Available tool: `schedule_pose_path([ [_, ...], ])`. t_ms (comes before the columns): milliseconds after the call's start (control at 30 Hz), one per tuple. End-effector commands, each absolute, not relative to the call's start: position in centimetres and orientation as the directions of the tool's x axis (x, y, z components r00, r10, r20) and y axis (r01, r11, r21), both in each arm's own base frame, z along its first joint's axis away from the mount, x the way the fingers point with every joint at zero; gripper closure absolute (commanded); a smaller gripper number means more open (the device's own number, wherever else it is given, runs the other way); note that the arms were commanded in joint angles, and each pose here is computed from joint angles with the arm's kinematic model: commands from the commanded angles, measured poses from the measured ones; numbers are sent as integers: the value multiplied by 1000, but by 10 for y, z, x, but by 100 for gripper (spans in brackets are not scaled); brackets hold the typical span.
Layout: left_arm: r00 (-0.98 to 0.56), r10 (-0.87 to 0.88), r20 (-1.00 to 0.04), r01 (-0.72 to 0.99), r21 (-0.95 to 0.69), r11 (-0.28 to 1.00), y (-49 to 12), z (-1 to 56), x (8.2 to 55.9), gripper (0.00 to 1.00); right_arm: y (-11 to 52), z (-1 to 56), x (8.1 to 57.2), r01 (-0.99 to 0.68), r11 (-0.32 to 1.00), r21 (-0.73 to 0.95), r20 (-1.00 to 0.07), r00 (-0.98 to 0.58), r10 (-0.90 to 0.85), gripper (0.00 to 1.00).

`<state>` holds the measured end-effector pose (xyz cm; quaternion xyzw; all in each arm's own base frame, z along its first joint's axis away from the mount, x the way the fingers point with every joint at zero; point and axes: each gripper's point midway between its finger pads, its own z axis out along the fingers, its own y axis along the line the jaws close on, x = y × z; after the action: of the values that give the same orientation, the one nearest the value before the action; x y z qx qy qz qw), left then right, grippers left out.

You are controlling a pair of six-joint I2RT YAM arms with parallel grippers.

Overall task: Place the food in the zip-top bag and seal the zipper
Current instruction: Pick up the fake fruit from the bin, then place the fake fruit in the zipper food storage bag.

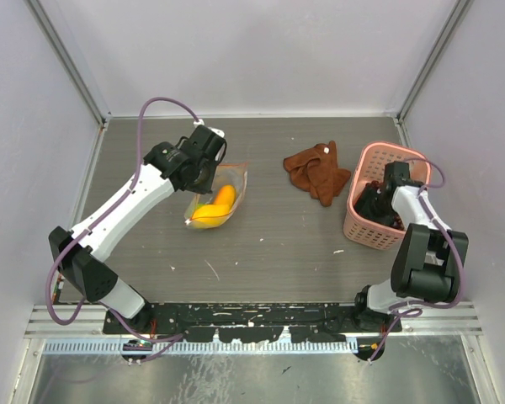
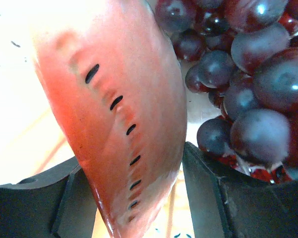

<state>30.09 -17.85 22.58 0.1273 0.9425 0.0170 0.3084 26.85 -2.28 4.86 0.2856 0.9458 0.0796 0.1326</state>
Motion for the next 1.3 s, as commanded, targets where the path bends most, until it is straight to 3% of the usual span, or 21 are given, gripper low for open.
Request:
schedule_pose_path([
  [0, -742, 208, -637, 214, 69, 974, -178, 245, 304, 100, -31, 93, 288, 507, 825, 249, -332, -756, 564, 85],
  [800, -745, 211, -633, 231, 53, 972, -182, 243, 302, 100, -37, 199, 289, 447, 851, 277, -525, -672, 523, 99],
  [1267, -742, 187, -644, 229, 18, 973, -189, 244, 305, 100, 43, 271, 296, 177, 874, 452, -589, -677, 442, 99],
])
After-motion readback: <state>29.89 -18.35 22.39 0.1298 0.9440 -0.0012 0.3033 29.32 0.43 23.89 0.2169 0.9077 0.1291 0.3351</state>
